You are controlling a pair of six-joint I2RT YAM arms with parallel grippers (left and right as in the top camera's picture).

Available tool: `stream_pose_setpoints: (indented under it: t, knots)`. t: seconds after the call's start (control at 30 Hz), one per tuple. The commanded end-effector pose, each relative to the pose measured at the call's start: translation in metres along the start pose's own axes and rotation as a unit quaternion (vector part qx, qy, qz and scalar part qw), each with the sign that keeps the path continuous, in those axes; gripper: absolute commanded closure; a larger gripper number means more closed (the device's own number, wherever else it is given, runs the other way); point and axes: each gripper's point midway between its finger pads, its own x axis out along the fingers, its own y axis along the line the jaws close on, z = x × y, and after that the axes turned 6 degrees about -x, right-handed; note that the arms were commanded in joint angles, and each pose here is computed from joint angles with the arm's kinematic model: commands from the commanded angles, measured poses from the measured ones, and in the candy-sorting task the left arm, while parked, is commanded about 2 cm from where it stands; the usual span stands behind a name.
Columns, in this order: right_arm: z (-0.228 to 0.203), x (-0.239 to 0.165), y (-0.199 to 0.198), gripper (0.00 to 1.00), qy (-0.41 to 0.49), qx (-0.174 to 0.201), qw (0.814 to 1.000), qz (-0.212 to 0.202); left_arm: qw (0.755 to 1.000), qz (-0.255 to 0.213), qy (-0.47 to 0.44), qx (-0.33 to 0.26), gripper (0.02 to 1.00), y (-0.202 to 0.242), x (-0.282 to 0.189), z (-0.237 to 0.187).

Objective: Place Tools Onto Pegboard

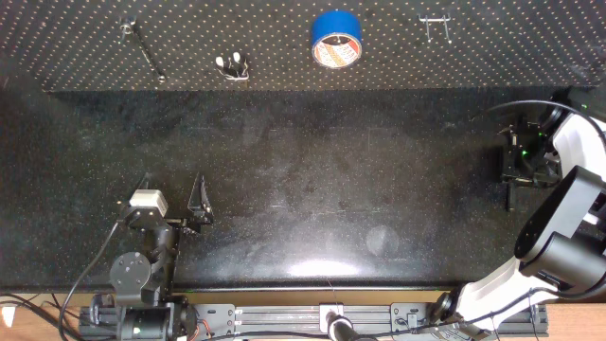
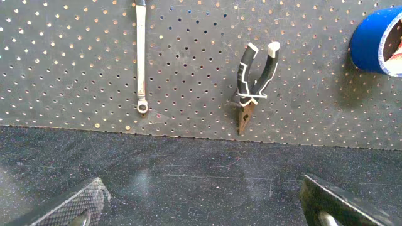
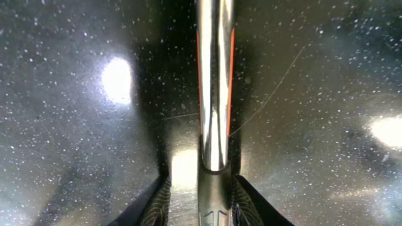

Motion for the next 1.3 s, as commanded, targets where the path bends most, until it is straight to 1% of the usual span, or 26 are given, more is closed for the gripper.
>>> stream_pose_setpoints:
  t: [0.03, 0.17, 0.3, 0.5, 0.63, 0.77, 0.97, 1.03, 1.3]
  knots:
    - [-0.004, -0.002, -0.008, 0.656, -0.007, 0.013, 1.0, -0.02, 1.0, 0.009, -0.001, -0.002, 0.023, 0.004, 0.0, 0.0]
    - [0.007, -0.002, -0.013, 0.656, -0.028, -0.005, 0.999, -0.031, 1.0, 0.009, -0.001, -0.002, 0.023, 0.004, 0.0, 0.0]
    - [0.005, -0.002, -0.014, 0.656, -0.024, -0.005, 0.999, -0.036, 1.0, 0.009, -0.002, -0.002, 0.023, 0.004, 0.0, 0.0]
    - [0.006, -0.002, -0.012, 0.656, -0.024, -0.014, 0.999, -0.036, 1.0, 0.009, -0.001, -0.002, 0.023, 0.004, 0.0, 0.0]
    - [0.005, 0.001, -0.004, 0.656, -0.024, -0.025, 0.999, -0.022, 1.0, 0.009, -0.001, -0.002, 0.023, 0.004, 0.0, 0.0]
    - [-0.001, 0.007, -0.002, 0.656, -0.015, -0.037, 0.999, -0.018, 1.0, 0.009, -0.001, -0.002, 0.023, 0.004, 0.0, 0.0]
    - [0.003, 0.007, 0.001, 0.656, -0.022, -0.046, 0.999, -0.016, 1.0, 0.009, -0.001, -0.002, 0.023, 0.004, 0.0, 0.0]
    - [0.006, 0.007, 0.006, 0.656, -0.032, -0.063, 0.998, -0.001, 1.0, 0.009, -0.001, -0.002, 0.023, 0.004, 0.0, 0.0]
    - [0.007, 0.007, 0.006, 0.656, -0.033, -0.068, 0.997, -0.001, 1.0, 0.009, -0.001, -0.002, 0.023, 0.004, 0.0, 0.0]
